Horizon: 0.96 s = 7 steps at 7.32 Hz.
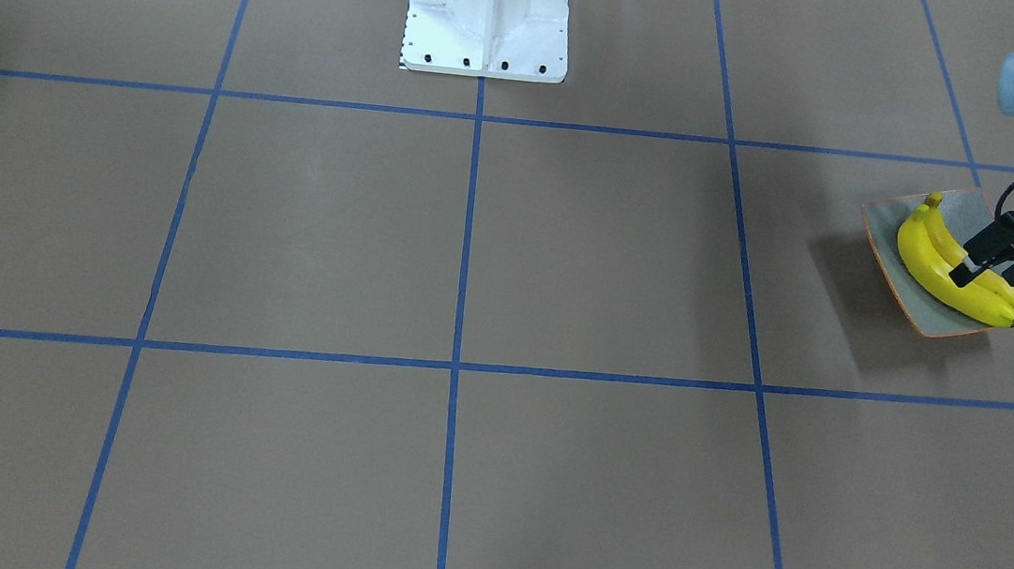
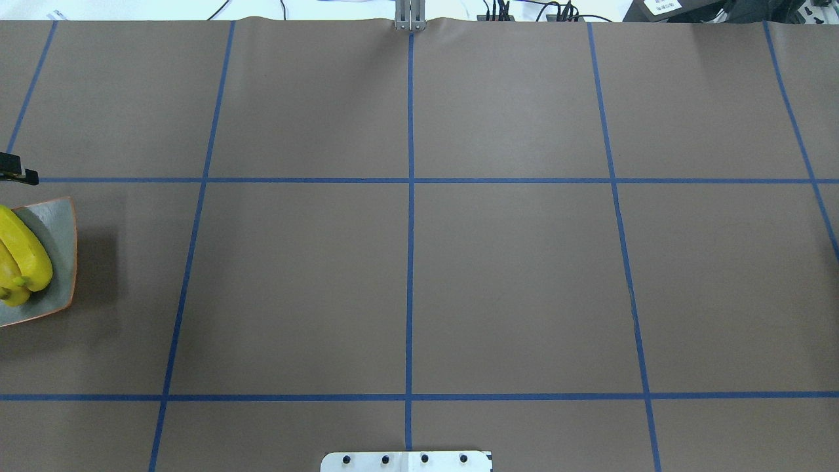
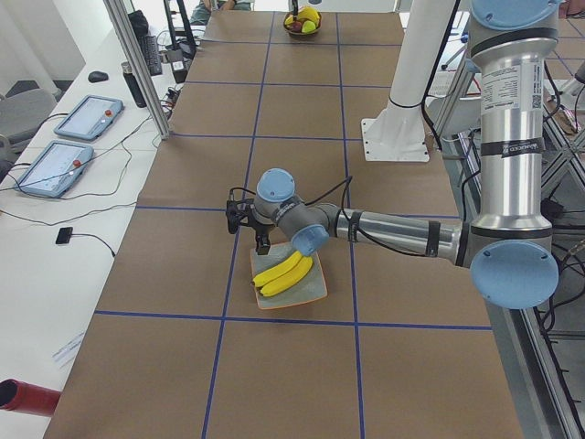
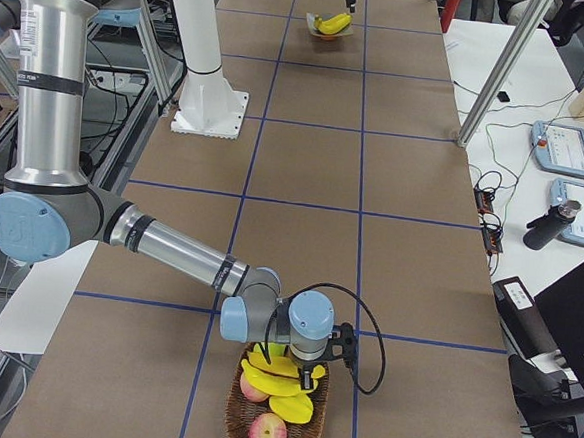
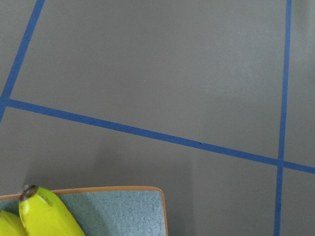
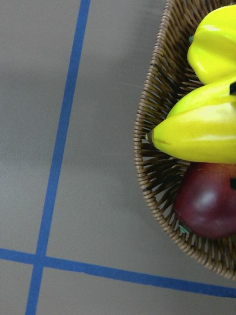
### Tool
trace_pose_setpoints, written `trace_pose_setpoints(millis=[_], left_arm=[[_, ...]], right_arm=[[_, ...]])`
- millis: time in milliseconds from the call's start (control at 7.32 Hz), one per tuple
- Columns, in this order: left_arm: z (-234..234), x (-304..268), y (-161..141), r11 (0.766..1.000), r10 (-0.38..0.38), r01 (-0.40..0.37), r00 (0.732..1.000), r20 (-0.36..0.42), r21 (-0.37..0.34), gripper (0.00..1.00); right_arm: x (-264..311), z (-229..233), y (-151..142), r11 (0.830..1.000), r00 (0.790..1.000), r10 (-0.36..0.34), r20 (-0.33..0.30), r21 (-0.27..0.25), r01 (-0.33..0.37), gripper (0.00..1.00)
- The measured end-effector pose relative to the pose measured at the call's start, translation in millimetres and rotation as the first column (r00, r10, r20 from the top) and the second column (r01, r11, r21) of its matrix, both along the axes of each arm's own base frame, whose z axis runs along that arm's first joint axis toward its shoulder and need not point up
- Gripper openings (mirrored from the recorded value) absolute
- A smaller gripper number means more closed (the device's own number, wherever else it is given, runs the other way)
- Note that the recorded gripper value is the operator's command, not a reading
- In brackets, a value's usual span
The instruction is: Transfer all bananas from basket to plate
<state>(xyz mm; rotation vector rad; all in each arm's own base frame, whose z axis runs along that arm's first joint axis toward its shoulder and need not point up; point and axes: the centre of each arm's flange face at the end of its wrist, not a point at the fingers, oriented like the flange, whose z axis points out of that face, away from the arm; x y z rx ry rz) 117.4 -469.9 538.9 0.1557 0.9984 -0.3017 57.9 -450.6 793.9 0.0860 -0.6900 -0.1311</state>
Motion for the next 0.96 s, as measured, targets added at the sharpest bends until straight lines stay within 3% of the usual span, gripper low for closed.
trace_pose_setpoints(millis=[546, 956], left_arm=[[-2.2, 0.1, -0.3, 1.000, -0.002, 0.002, 1.000, -0.003, 0.003, 1.00], [-2.7, 0.4, -0.8, 1.000, -0.002, 0.002, 1.000, -0.004, 0.003, 1.00]], right_arm=[[8.8, -10.3, -2.4, 1.000, 0.999, 0.009, 0.031, -0.002, -0.009, 0.00], [32.9, -73.6, -14.3, 1.000, 0.998, -0.008, 0.067, -0.013, 0.009, 0.00]])
